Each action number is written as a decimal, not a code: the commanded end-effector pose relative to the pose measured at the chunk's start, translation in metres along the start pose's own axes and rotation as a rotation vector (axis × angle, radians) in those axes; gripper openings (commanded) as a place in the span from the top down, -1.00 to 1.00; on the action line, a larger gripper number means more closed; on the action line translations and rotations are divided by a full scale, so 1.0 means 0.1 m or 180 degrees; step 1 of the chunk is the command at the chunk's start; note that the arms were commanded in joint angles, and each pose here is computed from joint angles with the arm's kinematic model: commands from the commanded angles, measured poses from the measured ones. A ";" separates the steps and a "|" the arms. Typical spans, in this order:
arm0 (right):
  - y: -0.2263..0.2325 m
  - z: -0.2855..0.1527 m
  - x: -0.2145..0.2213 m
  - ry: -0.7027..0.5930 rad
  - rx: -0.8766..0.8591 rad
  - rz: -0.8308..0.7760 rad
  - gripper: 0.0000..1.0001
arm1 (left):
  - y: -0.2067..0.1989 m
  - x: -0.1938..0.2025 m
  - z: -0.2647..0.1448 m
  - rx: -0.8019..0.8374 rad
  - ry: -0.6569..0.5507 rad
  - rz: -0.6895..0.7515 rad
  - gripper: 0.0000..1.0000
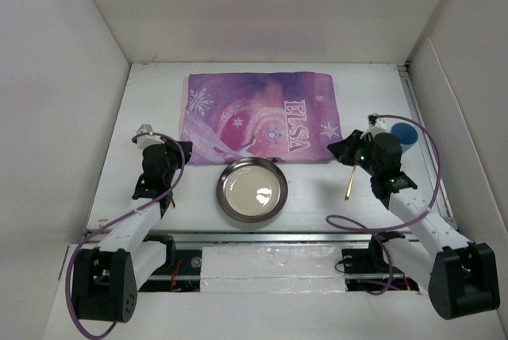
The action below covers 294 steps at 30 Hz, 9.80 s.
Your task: Set the dinner table for one person
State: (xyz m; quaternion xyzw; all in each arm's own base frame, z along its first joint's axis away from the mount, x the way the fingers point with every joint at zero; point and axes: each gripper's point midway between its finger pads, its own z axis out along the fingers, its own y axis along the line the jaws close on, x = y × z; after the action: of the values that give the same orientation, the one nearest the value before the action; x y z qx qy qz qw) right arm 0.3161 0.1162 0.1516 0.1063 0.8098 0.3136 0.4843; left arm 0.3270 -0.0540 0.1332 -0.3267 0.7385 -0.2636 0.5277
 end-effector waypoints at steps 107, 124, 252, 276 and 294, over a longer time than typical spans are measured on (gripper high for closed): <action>0.76 1.50 -0.07 0.0471 -0.0363 0.0027 0.00 | -0.73 -0.61 -0.56 -0.0558 -0.0109 0.1232 0.90; 1.72 0.09 -0.36 -0.0156 -0.1037 -0.0693 0.91 | 1.25 -0.17 -0.26 -0.2460 0.1254 0.1077 0.35; -1.06 -0.33 0.42 0.0668 0.1998 0.0358 0.12 | -1.80 -0.14 -2.01 0.2333 0.0270 0.2059 0.66; -1.66 -0.12 0.33 0.1261 0.2593 0.0090 0.38 | -1.73 -0.27 -2.11 0.2306 0.0033 0.1984 0.59; -1.29 -0.12 0.45 0.1456 0.2124 0.0158 1.00 | -1.69 -0.31 -2.08 0.2211 -0.0030 0.1943 0.56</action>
State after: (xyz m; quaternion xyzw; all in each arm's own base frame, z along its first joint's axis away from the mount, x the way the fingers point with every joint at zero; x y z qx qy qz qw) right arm 0.3059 0.0250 0.0251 0.2144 0.9532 0.0540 0.2062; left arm 0.1658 -0.1314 0.3322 0.1071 0.6791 -0.3276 0.6481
